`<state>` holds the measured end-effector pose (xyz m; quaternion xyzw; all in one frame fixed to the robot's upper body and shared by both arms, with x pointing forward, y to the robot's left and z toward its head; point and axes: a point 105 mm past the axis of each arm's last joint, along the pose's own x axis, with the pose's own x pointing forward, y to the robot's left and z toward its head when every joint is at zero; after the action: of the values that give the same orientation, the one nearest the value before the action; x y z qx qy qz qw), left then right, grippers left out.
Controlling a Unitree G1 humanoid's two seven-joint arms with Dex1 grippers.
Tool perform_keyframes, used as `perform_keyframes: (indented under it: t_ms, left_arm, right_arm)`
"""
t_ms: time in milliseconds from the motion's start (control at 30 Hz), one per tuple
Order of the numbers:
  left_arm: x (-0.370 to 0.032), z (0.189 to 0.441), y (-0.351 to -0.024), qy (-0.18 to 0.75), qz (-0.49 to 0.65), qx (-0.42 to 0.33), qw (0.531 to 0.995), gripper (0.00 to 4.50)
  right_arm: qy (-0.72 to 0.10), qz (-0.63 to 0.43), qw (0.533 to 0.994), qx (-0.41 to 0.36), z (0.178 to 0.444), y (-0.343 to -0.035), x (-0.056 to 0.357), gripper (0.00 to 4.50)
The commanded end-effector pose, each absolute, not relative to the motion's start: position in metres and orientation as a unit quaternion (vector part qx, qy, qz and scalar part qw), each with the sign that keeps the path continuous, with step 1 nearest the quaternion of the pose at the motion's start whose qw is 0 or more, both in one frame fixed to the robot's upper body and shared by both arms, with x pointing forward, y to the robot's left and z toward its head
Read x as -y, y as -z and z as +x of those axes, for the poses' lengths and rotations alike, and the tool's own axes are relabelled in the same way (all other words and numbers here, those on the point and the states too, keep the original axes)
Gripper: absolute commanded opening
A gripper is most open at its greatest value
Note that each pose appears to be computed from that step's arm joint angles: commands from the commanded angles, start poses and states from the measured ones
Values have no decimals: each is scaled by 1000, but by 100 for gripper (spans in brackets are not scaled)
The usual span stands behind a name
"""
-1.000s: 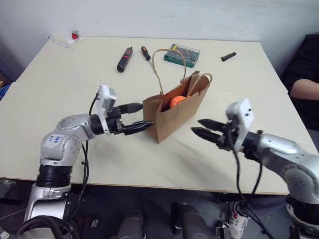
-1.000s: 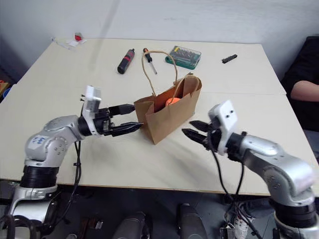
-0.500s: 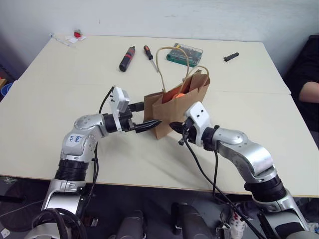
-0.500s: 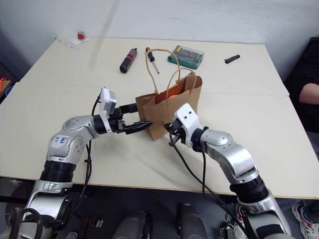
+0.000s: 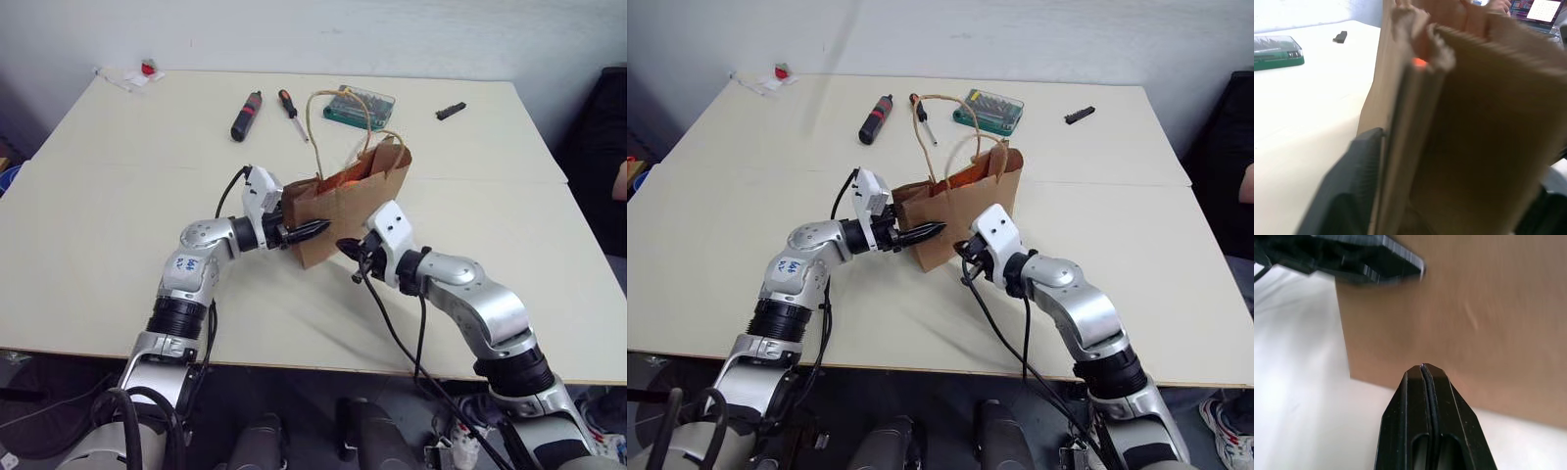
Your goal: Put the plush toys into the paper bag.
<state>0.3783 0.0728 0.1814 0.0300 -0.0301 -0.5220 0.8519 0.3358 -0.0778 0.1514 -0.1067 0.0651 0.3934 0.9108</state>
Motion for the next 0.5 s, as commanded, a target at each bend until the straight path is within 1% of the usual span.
perform_keyframes:
  t_ms: [33, 133, 200, 233, 367, 500]
  left_arm:
    - [-67, 377, -192, 538, 31, 50, 841, 190]
    - [-64, 373, -193, 566, 24, 46, 823, 90]
    - [-60, 365, -194, 604, 19, 41, 796, 25]
    - [-58, 359, -195, 629, 16, 39, 776, 2]
    - [-52, 343, -200, 703, 28, 33, 710, 2]
    - [-43, 336, -196, 756, 70, 33, 650, 2]
  right_arm:
    - [-400, -97, 911, -12, 322, -179, 87, 0]
    - [-412, -75, 908, 0, 300, -190, 102, 0]
    - [-430, -69, 900, 0, 276, -196, 116, 0]
    - [-439, -69, 896, -4, 263, -198, 125, 0]
    - [-445, -82, 891, -26, 220, -208, 159, 0]
    - [-412, -88, 906, -40, 191, -222, 195, 0]
